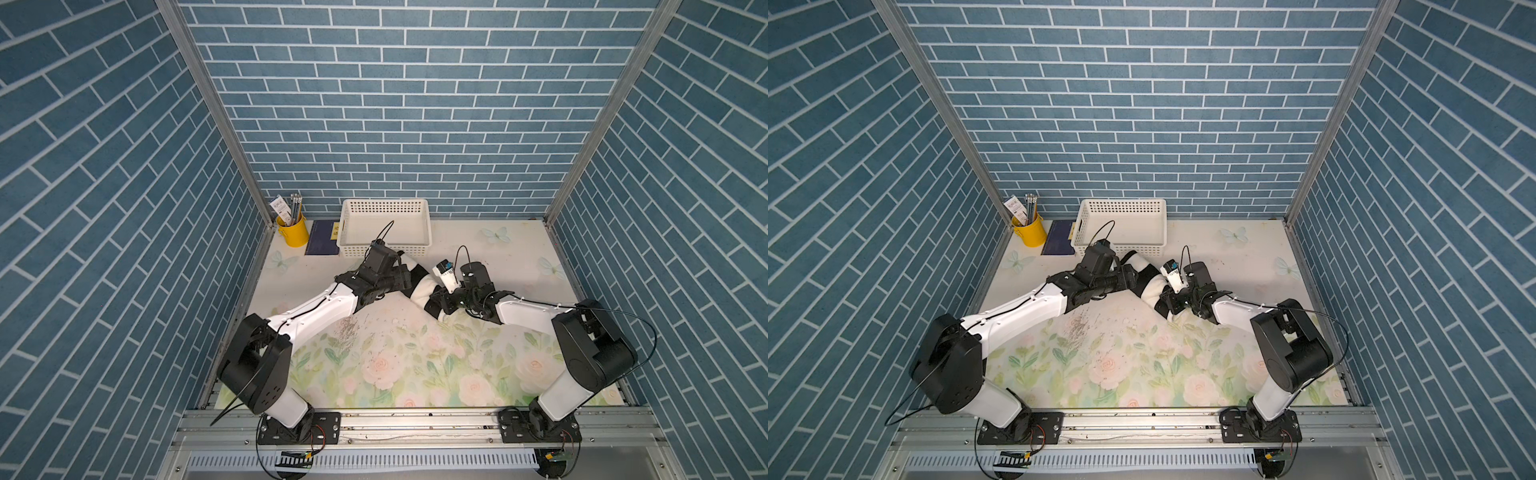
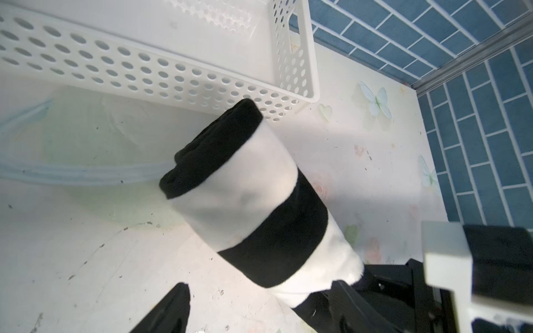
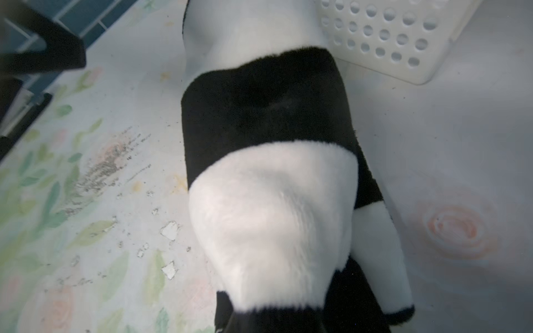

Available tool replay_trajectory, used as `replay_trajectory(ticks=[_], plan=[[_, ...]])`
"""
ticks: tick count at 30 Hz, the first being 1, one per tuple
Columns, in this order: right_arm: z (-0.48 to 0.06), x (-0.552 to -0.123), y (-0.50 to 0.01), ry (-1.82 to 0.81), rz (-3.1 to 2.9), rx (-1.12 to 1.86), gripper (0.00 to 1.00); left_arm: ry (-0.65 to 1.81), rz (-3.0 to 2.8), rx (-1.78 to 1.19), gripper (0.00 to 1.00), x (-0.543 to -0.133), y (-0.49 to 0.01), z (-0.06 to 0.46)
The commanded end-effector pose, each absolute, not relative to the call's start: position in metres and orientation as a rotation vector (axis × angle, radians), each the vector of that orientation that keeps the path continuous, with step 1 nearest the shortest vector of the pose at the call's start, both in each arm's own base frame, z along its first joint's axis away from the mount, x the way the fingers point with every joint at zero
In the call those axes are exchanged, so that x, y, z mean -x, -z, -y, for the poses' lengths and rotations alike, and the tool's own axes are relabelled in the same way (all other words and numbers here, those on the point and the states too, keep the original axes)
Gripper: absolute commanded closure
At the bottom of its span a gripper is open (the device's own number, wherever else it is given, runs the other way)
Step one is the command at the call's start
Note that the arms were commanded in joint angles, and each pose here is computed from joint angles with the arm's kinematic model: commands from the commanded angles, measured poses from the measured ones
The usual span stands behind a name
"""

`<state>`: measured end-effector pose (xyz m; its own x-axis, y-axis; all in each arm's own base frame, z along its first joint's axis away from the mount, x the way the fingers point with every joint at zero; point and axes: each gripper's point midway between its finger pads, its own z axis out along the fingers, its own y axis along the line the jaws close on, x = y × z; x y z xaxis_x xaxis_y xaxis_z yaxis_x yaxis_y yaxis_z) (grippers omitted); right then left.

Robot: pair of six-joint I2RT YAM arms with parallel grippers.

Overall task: Roll up the pillowcase
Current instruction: Roll the pillowcase at the center of the board, then pick up the pillowcase from the center of the board.

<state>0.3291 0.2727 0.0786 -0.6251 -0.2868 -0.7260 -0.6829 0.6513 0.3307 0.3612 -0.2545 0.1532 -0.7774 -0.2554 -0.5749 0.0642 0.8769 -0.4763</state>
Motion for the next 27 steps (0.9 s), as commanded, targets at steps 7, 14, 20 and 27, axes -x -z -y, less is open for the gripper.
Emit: replay_trajectory(ticks=[7,14,20,27], plan=[[-0.235,-0.312,-0.040,-1.352,-2.459,0.221,0.89,1.051,-2.321,0.218,0.12,-0.348,-0.123,0.295],[-0.226,-0.311,-0.029,-1.481,-2.510,0.069,0.87,1.240,-2.219,0.178,0.11,-0.353,-0.127,0.326],[-0.227,-0.316,-0.025,-1.488,-2.535,0.066,0.85,1.321,-2.224,0.167,0.11,-0.360,-0.104,0.347],[-0.228,-0.319,-0.023,-1.466,-2.567,0.118,0.85,1.415,-2.202,0.184,0.07,-0.370,-0.090,0.366]])
